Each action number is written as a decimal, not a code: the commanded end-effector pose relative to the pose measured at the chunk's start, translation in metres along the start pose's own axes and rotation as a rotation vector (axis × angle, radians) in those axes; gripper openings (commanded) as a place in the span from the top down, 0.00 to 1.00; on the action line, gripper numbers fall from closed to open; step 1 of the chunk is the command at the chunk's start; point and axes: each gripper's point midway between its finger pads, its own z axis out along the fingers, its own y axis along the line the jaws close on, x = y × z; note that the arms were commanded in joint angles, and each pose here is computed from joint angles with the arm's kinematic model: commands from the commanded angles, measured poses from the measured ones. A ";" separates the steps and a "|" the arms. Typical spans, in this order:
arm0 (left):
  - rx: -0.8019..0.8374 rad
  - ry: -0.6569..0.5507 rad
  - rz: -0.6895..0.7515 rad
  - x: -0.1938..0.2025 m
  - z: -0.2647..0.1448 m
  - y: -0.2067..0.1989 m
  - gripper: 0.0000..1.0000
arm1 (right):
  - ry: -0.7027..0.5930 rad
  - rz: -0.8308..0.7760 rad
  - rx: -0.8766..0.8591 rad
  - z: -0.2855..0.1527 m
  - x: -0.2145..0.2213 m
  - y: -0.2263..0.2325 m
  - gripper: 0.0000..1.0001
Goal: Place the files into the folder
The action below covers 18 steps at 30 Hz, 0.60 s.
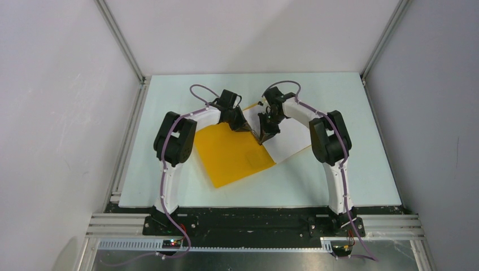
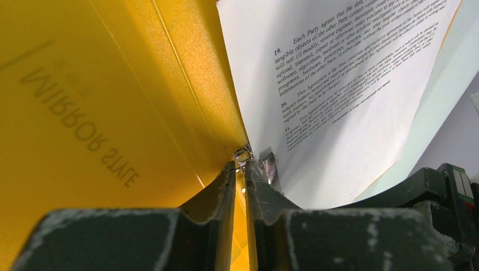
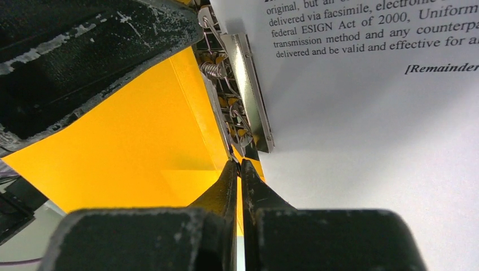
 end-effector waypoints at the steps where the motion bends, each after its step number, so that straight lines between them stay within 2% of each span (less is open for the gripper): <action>1: -0.047 0.012 -0.040 0.005 0.013 0.016 0.84 | 0.045 -0.085 0.274 0.036 0.010 -0.059 1.00; 8: -0.005 0.039 -0.094 0.010 0.018 0.010 0.84 | 0.063 -0.148 0.365 0.041 0.014 -0.058 1.00; 14: 0.021 0.062 -0.134 0.013 0.022 0.006 0.85 | 0.069 -0.123 0.311 0.041 0.013 -0.052 1.00; 16: 0.026 0.064 -0.138 0.013 0.023 0.006 0.85 | 0.063 -0.126 0.256 0.043 0.011 -0.041 0.97; 18: 0.028 0.062 -0.142 0.013 0.022 0.006 0.84 | 0.071 -0.120 0.057 0.043 0.010 -0.002 0.92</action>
